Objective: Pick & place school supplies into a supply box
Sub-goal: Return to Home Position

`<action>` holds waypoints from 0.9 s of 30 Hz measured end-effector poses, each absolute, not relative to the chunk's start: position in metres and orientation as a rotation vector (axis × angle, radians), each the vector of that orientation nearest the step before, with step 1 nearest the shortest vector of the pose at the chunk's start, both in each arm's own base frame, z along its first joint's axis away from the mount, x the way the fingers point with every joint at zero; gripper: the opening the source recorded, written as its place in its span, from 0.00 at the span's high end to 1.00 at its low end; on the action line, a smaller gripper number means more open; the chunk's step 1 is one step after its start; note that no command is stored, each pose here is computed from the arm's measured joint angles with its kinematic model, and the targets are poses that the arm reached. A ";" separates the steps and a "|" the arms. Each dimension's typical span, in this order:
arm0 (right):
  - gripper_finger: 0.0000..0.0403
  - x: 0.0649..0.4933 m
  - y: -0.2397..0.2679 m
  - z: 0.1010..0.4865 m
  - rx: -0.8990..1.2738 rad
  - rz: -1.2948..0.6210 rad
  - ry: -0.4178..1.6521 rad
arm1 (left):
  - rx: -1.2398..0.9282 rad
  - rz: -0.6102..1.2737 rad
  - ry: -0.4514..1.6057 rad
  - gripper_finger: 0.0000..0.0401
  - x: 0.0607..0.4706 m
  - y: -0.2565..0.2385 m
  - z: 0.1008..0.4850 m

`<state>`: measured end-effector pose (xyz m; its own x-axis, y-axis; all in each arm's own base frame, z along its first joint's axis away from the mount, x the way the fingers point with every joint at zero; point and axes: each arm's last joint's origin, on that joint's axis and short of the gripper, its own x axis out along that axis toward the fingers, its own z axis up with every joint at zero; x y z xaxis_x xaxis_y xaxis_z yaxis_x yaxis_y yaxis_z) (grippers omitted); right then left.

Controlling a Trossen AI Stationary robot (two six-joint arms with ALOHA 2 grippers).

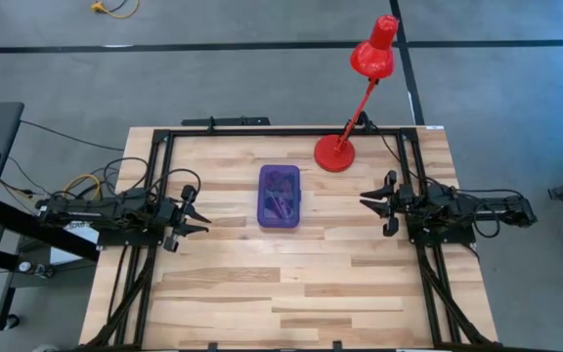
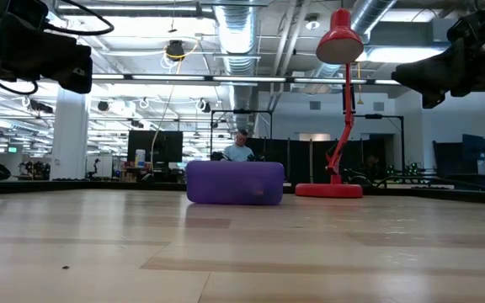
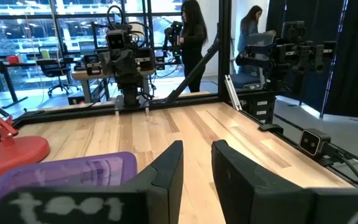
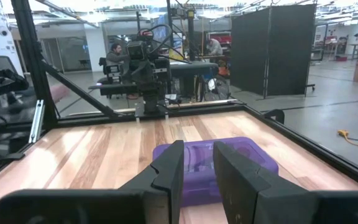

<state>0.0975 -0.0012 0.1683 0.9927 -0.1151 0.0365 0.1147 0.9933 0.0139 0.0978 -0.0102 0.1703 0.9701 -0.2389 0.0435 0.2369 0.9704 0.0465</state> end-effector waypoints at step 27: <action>0.80 0.097 -0.001 0.168 0.012 -0.115 -0.037 | 0.048 -0.240 -0.050 0.82 0.098 -0.010 0.170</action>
